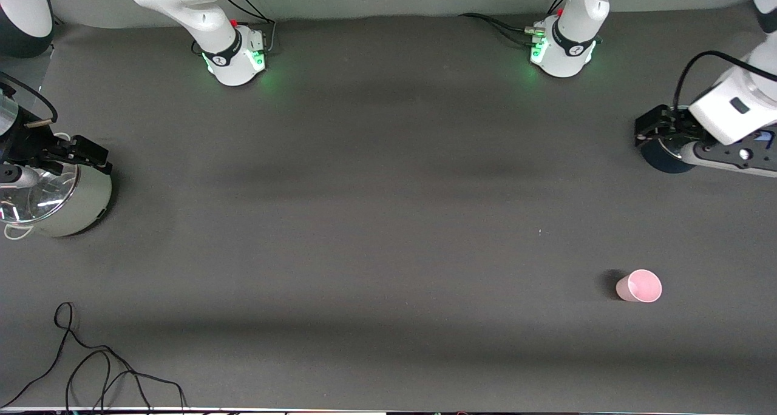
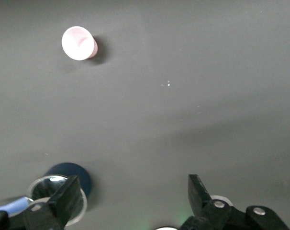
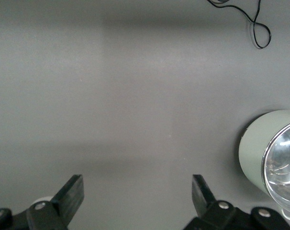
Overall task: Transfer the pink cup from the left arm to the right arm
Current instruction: 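Move the left gripper down toward the pink cup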
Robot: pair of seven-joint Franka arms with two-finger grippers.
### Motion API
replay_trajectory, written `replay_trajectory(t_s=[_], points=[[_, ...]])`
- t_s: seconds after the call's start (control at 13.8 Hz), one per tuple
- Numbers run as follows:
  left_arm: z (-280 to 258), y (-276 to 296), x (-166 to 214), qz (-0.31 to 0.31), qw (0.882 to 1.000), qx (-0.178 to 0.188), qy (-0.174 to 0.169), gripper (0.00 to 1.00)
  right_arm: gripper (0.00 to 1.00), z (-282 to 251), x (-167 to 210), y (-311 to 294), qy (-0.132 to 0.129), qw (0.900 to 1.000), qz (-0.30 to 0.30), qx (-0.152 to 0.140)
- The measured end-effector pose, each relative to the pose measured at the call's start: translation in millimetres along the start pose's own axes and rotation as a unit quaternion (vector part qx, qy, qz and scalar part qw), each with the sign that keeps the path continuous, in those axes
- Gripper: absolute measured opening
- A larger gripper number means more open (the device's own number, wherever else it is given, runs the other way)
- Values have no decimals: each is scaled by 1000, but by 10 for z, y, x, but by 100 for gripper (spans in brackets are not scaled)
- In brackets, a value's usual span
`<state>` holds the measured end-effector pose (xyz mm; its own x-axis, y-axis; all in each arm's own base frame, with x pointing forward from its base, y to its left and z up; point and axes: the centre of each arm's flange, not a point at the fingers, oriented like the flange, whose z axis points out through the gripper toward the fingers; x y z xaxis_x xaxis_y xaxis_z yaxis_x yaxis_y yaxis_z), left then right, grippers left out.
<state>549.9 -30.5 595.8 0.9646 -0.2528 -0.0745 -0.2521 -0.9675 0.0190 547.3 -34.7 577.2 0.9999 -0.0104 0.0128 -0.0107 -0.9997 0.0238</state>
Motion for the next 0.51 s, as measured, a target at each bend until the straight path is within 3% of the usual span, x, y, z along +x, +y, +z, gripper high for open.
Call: replay_trajectory(t_s=[0.29,0.51], points=[[186,-940,-28,90,996,-3,19,100,100,1,1,-2,0,1000,0,0],[390,-1734,-152,164,984,-28,60,100,100,2,1,0,0,1000,0,0]])
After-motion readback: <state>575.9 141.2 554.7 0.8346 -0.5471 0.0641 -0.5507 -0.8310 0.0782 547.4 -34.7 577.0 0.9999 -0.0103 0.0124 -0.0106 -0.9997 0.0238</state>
